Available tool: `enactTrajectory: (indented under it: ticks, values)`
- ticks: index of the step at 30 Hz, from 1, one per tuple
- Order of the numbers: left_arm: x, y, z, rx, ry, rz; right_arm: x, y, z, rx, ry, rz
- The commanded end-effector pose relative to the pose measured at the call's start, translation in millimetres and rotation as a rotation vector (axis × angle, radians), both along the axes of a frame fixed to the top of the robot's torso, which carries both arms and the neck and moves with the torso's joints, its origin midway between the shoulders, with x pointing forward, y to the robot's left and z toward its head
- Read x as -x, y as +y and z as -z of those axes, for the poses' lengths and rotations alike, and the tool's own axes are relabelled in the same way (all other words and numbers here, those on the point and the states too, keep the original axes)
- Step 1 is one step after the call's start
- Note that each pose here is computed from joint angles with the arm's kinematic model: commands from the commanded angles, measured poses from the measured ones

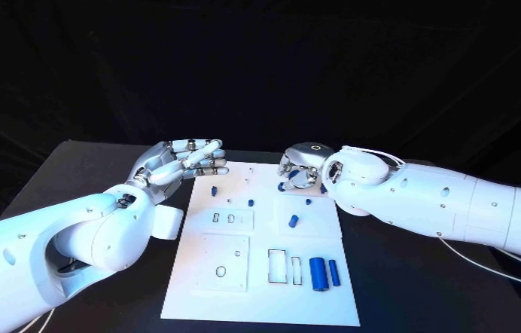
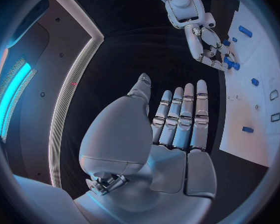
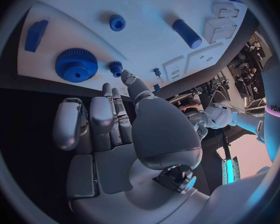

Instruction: Assemble the parts on the task board

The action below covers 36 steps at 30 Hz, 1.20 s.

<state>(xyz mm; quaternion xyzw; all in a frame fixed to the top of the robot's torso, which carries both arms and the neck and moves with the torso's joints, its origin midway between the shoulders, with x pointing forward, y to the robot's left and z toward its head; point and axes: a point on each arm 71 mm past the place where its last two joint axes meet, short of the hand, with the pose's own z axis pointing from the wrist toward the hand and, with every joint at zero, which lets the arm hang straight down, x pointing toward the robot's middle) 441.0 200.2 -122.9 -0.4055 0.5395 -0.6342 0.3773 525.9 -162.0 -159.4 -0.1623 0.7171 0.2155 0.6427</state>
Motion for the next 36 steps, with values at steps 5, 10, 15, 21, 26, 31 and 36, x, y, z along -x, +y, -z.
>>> enactTrajectory:
  ticks: [5,10,15,21,26,31,36]
  values:
    - [2.0,-2.8,-2.8,0.009,-0.003,0.026,-1.1,2.7,5.9,0.041,0.012,0.002]
    - [2.0,-2.0,-3.6,0.009,-0.002,0.025,-1.5,3.8,9.2,0.046,0.023,0.006]
    - [1.7,-0.8,-4.2,0.009,-0.001,0.023,-1.7,3.3,11.2,0.048,0.029,0.011]
    - [1.1,0.4,-4.5,0.008,0.001,0.020,-1.6,2.3,11.5,0.046,0.027,0.017]
    - [0.7,1.5,-4.4,0.006,0.003,0.019,-1.2,0.1,11.0,0.043,0.020,0.022]
    - [0.0,3.1,-4.1,0.003,0.006,0.015,0.0,0.6,9.5,0.022,0.008,0.013]
    - [-0.8,4.2,-3.6,0.001,0.010,0.011,1.4,2.3,5.0,-0.035,-0.028,0.003]
